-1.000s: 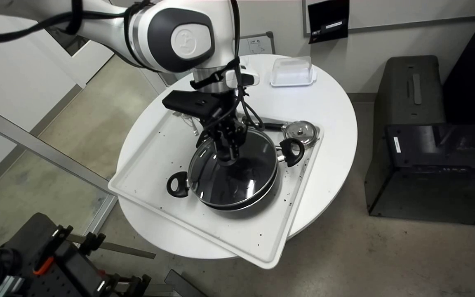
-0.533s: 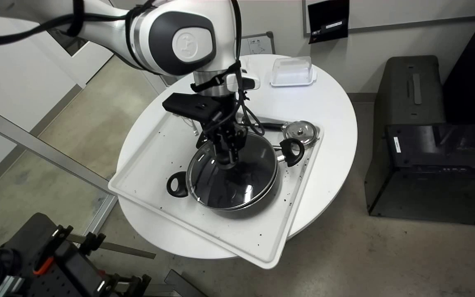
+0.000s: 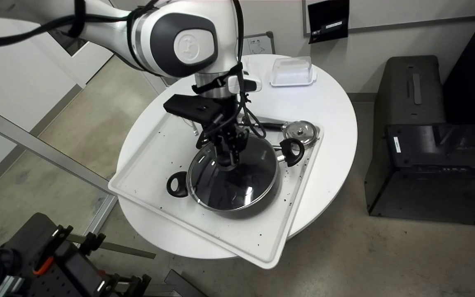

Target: Put the lid on the black pot

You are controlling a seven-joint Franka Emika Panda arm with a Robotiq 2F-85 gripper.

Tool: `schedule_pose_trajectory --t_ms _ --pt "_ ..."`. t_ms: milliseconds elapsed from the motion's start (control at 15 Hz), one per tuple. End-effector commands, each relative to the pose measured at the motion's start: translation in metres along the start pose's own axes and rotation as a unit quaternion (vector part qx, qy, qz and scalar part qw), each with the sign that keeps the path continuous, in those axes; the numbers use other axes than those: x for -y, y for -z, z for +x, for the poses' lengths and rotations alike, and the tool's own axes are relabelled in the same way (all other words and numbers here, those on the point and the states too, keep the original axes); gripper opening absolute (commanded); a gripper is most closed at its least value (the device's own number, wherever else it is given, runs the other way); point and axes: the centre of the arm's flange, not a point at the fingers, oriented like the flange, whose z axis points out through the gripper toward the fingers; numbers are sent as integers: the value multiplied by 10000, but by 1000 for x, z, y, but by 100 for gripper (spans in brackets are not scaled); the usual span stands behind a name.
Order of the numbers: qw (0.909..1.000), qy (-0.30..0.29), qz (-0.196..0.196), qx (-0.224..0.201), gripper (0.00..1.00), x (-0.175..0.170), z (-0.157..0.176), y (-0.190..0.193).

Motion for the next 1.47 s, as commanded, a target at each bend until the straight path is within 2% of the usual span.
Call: schedule_pose_trajectory --t_ms 0,1400 --pt "9999 -62 126 33 25 0 -2 8" --pt "9998 -85 109 -147 25 3 11 8"
